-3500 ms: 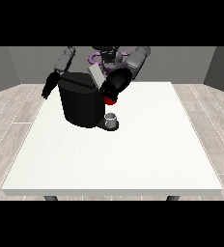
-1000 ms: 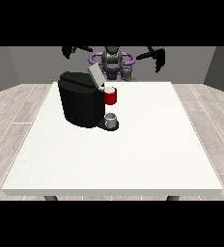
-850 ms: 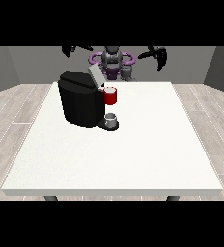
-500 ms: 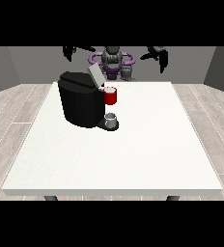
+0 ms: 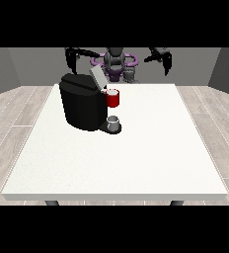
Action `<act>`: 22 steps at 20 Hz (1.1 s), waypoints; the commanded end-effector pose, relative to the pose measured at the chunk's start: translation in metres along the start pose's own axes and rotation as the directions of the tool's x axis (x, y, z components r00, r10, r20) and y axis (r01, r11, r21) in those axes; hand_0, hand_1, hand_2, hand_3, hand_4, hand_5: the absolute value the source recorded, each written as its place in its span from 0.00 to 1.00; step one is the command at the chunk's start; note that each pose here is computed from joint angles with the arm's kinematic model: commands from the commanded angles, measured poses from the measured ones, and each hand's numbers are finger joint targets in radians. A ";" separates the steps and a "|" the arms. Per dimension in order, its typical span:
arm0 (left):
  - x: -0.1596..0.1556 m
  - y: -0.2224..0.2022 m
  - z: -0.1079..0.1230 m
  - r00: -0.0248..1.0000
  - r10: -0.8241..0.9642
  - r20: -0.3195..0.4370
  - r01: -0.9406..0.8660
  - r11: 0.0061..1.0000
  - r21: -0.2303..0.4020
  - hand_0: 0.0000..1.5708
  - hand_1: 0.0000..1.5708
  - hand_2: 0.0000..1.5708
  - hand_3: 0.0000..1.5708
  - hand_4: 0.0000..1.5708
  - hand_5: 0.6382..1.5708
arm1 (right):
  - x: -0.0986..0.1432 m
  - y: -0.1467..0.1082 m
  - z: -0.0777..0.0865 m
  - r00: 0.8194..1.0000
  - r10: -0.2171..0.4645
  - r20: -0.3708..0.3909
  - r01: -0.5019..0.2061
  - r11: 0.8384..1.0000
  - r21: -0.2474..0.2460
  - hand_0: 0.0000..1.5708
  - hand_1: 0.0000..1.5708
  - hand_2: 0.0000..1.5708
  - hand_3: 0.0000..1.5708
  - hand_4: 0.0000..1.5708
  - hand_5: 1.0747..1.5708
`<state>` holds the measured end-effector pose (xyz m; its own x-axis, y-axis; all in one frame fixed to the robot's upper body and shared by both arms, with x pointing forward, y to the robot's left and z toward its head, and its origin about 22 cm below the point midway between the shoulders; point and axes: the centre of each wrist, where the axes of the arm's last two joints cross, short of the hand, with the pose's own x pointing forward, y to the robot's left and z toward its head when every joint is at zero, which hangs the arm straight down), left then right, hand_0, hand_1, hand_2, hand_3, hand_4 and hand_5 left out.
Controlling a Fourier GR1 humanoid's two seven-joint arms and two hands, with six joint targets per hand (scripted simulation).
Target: Insert the coffee pod into the coffee machine and close the lid
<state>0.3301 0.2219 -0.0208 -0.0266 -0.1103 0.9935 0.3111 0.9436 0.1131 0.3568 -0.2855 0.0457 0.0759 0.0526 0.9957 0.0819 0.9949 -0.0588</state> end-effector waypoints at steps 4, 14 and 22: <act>0.023 0.010 0.017 0.997 -0.036 0.063 0.033 0.999 0.043 0.00 0.00 0.00 0.00 0.23 1.00 | 0.012 0.011 -0.015 1.000 0.016 0.022 -0.017 0.998 0.056 0.00 0.00 0.00 0.00 0.00 1.00; 0.053 0.002 0.025 0.994 -0.042 0.098 0.034 0.996 0.078 0.00 0.00 0.00 0.00 0.24 1.00 | 0.015 0.040 -0.028 0.996 0.051 0.073 -0.060 0.990 0.124 0.00 0.00 0.00 0.00 0.00 1.00; 0.048 0.040 0.047 0.990 -0.099 0.105 0.083 0.985 0.149 0.00 0.00 0.00 0.00 0.19 1.00 | 0.035 0.056 -0.034 0.989 0.073 0.130 -0.097 0.977 0.190 0.00 0.00 0.00 0.00 0.10 1.00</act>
<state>0.3025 0.2660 0.0254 -0.1431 -0.1452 0.9790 0.1738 0.9701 0.1693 0.3974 -0.2231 0.0826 -0.0323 0.1215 0.9921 -0.1018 0.9870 -0.1242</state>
